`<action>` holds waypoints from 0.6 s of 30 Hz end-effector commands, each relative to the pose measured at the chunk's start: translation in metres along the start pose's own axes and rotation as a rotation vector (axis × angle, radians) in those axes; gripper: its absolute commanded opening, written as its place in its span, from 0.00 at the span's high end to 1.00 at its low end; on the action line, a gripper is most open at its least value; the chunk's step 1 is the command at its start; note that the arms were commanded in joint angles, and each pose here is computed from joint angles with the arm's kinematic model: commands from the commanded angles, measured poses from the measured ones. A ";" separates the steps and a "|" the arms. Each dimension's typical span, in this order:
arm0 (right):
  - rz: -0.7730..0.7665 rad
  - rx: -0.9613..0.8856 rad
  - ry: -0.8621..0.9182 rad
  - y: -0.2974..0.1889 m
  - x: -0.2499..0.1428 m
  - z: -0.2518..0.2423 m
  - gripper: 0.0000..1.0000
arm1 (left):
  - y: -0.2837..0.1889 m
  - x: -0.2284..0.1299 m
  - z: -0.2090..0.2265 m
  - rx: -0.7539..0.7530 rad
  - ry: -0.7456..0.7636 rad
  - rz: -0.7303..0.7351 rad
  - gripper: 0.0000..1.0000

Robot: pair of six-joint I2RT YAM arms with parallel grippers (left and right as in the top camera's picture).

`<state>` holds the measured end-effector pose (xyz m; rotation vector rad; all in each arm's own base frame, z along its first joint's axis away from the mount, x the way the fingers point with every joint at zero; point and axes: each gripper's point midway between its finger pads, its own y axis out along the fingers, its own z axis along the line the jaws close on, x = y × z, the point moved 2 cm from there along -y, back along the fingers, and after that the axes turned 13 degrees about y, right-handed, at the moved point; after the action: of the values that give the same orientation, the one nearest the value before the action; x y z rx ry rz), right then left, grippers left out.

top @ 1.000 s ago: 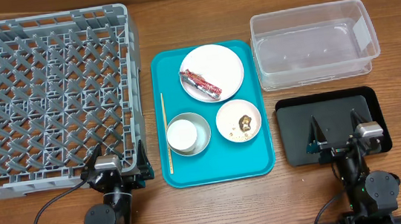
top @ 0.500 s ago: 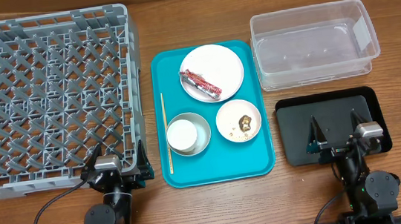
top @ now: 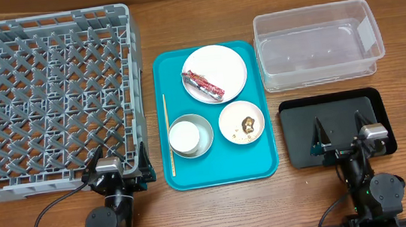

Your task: Sort waste into correct bins and load items into the dishwasher

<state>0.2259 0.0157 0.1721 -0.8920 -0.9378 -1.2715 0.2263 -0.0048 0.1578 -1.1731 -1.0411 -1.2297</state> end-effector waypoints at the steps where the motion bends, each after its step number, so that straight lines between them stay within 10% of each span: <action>1: -0.010 -0.001 0.021 0.000 0.000 -0.001 0.00 | 0.000 0.000 -0.001 -0.005 -0.053 -0.006 0.00; 18: 0.170 0.022 0.163 -0.019 0.044 0.034 0.00 | -0.029 0.041 -0.001 -0.051 -0.112 0.161 0.00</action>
<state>0.2087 0.0207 0.2053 -0.8616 -0.7359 -1.2116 0.2037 -0.0067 0.1785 -1.3250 -0.9790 -1.0681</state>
